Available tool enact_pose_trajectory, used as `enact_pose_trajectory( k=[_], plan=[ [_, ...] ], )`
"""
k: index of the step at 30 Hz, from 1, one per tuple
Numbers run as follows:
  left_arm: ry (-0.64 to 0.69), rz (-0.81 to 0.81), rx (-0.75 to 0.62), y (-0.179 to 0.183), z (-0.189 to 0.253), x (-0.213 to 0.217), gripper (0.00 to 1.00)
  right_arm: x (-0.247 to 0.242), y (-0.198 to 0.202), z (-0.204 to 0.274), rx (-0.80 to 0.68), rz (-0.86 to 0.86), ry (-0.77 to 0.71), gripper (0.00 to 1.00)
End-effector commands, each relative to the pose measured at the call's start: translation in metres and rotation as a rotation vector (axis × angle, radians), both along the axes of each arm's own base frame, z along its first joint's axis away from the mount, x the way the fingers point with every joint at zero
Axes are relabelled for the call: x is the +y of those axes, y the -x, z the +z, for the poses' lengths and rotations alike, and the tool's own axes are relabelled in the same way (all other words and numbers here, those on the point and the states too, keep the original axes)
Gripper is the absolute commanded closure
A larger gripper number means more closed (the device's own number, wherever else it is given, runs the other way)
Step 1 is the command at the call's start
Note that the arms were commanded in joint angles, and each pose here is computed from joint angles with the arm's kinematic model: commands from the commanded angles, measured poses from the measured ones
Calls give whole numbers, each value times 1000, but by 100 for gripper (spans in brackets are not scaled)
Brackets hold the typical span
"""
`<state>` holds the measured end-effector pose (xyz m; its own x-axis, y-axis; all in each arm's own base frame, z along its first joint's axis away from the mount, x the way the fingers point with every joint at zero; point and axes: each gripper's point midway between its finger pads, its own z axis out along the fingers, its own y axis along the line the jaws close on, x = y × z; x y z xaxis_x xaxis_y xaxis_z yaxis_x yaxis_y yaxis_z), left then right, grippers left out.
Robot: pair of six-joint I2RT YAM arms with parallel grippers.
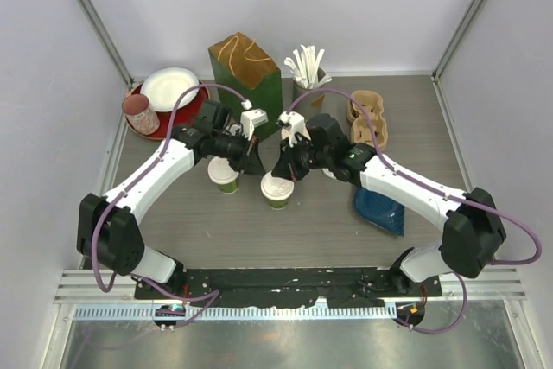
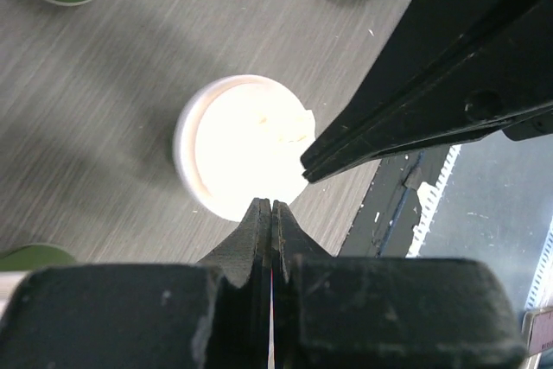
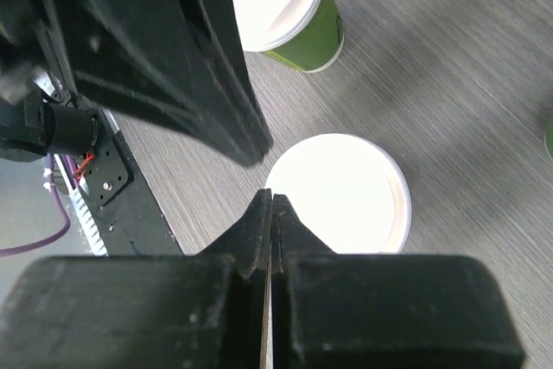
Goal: Pack the takeout coffee
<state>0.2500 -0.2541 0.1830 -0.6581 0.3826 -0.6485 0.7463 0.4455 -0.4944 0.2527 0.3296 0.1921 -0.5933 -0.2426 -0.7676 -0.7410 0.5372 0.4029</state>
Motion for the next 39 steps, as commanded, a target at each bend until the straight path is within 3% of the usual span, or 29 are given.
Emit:
enact_pose_trajectory(
  k=[1,6,14,17,18,20,21,23,26,27,32,39],
  plan=[
    [33,44,-42,-10,19,13,100,0,-3,-33,14,0,48,99],
    [17,67,-59,-12,22,25,100,-5,-1,-72,75,-9,116,99],
    [-75,129,-125,-20,35,49,99,7,-7,-19,0,10,64,99],
    [-128,159,-166,-24,42,61,84,16,-3,6,-37,42,52,99],
    [-142,176,-178,-27,45,67,73,17,-1,11,-42,53,56,99],
    [-189,211,-214,-31,48,80,56,23,0,31,-77,59,32,88],
    [-209,239,-222,-35,48,87,53,23,-2,40,-90,44,18,84],
    [-267,302,-246,-44,46,105,43,18,-5,54,-117,8,7,65],
    [-320,369,-258,-52,39,129,33,1,-15,63,-155,-98,40,33],
    [-335,387,-257,-55,35,136,31,-5,-16,59,-156,-121,63,14],
    [-386,418,-203,-59,3,154,19,-24,-9,28,-121,-160,144,13],
    [-396,416,-166,-61,-13,153,15,-37,-4,-14,-84,-183,203,11]
  ],
)
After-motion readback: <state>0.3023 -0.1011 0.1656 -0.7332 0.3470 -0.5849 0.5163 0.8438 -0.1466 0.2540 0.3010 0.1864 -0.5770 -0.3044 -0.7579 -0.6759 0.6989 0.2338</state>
